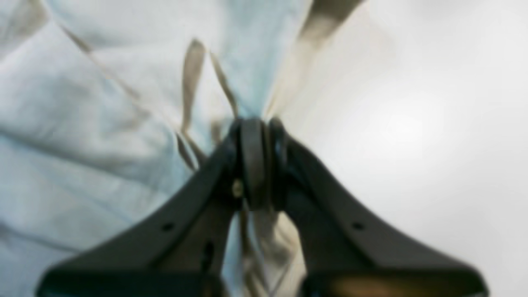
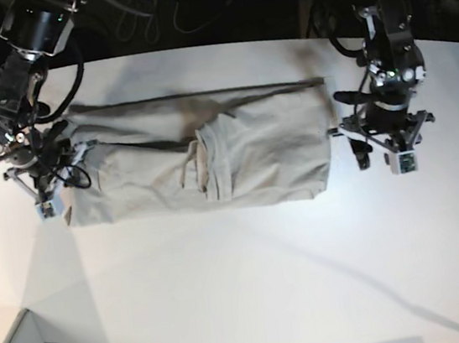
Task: Layout the t-shirt on the table in an organized manner, then fold the t-shirt properly
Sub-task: 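Fold the strip's end held by the right gripper over toward the left gripper, then open the right gripper and lift it off the folded bundle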
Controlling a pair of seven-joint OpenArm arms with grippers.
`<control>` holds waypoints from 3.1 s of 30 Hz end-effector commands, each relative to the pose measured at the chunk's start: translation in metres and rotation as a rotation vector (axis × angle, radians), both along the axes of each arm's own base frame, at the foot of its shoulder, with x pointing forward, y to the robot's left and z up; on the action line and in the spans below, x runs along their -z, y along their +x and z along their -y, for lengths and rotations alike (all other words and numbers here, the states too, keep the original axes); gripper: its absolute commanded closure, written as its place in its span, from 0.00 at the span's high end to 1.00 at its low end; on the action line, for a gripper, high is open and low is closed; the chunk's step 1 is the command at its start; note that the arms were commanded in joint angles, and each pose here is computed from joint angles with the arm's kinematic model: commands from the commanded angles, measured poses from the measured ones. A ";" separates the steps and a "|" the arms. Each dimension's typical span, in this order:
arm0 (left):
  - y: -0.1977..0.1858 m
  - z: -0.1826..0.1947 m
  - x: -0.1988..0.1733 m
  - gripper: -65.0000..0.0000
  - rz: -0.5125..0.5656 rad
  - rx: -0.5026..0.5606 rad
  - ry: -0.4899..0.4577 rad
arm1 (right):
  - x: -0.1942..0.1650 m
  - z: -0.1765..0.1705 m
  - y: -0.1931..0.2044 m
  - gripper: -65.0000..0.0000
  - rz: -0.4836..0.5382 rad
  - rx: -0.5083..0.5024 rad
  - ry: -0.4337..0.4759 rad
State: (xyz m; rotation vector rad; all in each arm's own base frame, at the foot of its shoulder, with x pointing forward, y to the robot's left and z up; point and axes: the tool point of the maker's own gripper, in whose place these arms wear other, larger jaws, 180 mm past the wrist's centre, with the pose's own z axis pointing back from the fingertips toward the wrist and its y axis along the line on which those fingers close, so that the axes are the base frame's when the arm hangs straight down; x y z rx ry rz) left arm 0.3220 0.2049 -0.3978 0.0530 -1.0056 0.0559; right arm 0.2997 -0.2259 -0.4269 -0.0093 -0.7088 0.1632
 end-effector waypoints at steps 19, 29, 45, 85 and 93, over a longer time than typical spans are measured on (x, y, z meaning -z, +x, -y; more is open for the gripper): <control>0.003 -0.028 0.028 0.44 -0.053 -0.092 -0.030 | -0.112 -0.182 0.012 0.00 0.336 -0.422 0.038; 0.003 -0.027 0.029 0.44 -0.058 -0.091 -0.032 | -0.125 -0.303 -0.001 0.00 0.376 -0.774 0.119; 0.001 -0.031 0.029 0.44 -0.060 -0.099 -0.029 | -0.065 -0.376 -0.017 0.00 0.215 -1.023 0.166; -0.030 -0.132 -0.002 0.50 0.017 -0.373 0.015 | -0.053 -0.319 -0.006 0.54 0.197 -0.850 0.158; -0.035 -0.128 0.003 0.50 0.005 -0.372 0.009 | -0.047 -0.382 -0.019 0.54 0.178 -1.059 0.173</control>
